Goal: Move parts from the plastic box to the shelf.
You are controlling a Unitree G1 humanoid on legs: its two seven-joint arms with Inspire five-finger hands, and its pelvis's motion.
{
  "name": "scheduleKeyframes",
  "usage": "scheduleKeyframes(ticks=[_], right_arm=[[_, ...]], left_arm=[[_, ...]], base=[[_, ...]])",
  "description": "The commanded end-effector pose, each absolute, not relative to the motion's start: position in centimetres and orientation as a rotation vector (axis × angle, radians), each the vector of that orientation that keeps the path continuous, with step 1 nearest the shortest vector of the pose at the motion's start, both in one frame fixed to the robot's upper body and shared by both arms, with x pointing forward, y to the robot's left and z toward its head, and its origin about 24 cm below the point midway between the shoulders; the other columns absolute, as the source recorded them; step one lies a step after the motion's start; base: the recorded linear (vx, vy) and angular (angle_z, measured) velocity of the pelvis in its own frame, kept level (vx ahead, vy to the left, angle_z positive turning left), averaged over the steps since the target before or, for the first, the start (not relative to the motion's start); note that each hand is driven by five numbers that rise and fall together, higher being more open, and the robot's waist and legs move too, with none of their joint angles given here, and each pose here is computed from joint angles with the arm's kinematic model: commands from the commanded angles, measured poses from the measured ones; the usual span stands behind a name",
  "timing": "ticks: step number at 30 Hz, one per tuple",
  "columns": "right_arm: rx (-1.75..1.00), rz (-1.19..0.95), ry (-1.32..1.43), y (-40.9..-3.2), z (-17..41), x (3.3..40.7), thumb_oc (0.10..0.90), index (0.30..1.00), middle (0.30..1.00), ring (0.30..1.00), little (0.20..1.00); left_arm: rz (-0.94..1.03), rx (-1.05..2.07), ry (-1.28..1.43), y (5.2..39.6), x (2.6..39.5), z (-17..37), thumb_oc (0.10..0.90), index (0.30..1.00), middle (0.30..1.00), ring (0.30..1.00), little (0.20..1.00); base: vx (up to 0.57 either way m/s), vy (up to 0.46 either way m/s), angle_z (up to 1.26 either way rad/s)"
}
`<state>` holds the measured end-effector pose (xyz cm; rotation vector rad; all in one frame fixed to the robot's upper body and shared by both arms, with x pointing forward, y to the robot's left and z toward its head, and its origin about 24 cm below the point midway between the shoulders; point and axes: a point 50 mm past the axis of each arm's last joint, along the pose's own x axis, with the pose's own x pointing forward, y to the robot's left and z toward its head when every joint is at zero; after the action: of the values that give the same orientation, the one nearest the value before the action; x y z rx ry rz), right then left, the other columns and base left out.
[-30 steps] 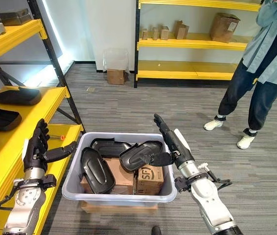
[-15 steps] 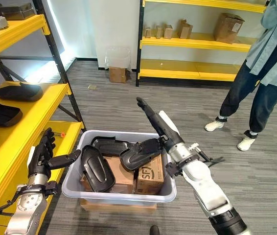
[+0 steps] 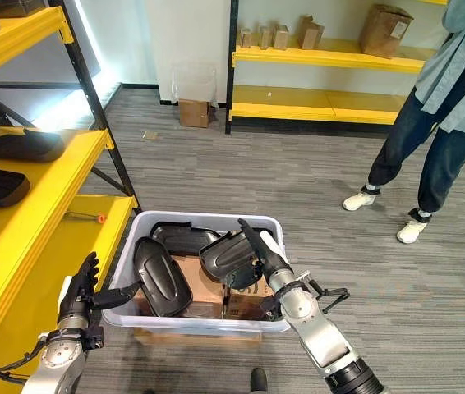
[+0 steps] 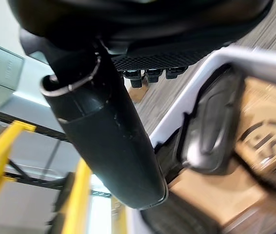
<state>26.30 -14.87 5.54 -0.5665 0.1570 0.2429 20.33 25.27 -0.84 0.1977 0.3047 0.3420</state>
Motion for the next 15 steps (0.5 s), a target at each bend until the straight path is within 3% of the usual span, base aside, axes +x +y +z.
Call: scheduleKeyframes(ticks=[1, 15], right_arm=[[-0.603, 0.162, -0.262, -13.2, 13.6, 29.0, 0.9, 1.0, 1.0, 1.0, 1.0], [-0.602, 0.242, -0.43, -9.9, 15.3, 30.3, 0.9, 1.0, 1.0, 1.0, 1.0]], left_arm=[[0.316, 0.252, -0.108, 24.2, 24.8, 6.5, 0.9, 1.0, 1.0, 1.0, 1.0], [0.333, 0.228, -0.182, 23.0, 26.1, 8.4, 0.9, 1.0, 1.0, 1.0, 1.0]], base=[[0.0, 0.0, 0.0], [0.0, 0.026, 0.0]])
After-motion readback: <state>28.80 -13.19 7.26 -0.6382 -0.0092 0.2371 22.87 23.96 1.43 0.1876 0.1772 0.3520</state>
